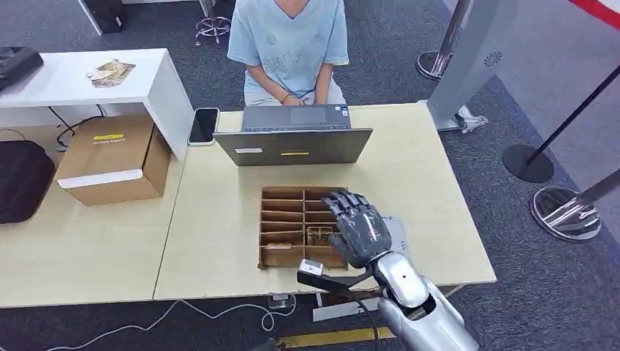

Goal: Pass the card to the sensor for recognition and then transmit it.

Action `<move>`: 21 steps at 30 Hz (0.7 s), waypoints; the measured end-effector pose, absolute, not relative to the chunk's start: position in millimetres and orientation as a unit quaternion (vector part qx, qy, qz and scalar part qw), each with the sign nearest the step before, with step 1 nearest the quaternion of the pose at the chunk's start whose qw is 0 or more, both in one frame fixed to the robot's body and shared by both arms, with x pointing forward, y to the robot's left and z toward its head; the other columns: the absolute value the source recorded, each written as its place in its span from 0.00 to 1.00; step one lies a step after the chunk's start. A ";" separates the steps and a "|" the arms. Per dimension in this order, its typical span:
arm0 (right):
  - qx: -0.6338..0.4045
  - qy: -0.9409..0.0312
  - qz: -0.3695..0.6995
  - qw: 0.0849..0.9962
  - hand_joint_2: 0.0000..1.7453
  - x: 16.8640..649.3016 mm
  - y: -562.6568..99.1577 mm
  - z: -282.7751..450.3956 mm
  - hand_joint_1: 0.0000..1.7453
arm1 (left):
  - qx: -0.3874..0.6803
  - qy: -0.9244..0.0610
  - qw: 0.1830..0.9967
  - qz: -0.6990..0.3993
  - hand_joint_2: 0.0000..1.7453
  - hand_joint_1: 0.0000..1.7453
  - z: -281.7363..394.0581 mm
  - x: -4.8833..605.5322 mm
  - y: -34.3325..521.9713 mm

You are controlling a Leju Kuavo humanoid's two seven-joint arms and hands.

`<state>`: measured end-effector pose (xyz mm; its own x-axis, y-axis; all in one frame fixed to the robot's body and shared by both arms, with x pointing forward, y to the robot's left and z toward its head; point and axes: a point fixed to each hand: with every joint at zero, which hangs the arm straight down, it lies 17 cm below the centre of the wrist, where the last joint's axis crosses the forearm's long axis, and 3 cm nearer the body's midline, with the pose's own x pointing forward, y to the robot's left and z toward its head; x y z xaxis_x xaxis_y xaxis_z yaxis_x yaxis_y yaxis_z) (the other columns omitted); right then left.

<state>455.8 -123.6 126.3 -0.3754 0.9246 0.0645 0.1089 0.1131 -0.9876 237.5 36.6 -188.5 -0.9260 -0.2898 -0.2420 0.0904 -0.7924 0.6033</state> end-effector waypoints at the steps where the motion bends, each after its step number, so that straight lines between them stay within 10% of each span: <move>1: -0.406 -0.640 0.527 0.384 1.00 455.3 -123.7 128.5 0.31 | 0.163 -0.306 0.102 -0.933 0.00 0.00 -188.6 237.5 36.7; 21: -0.390 -0.655 0.517 0.390 1.00 449.1 -120.9 138.0 0.47 | 0.167 -0.306 0.118 -0.930 0.00 0.00 -188.5 239.5 38.4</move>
<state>449.1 -120.9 138.0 -0.3917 0.9137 0.1082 0.1071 0.1620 -0.9810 239.5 38.4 -188.5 -0.9162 -0.3220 -0.2384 0.1174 -0.7846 0.6088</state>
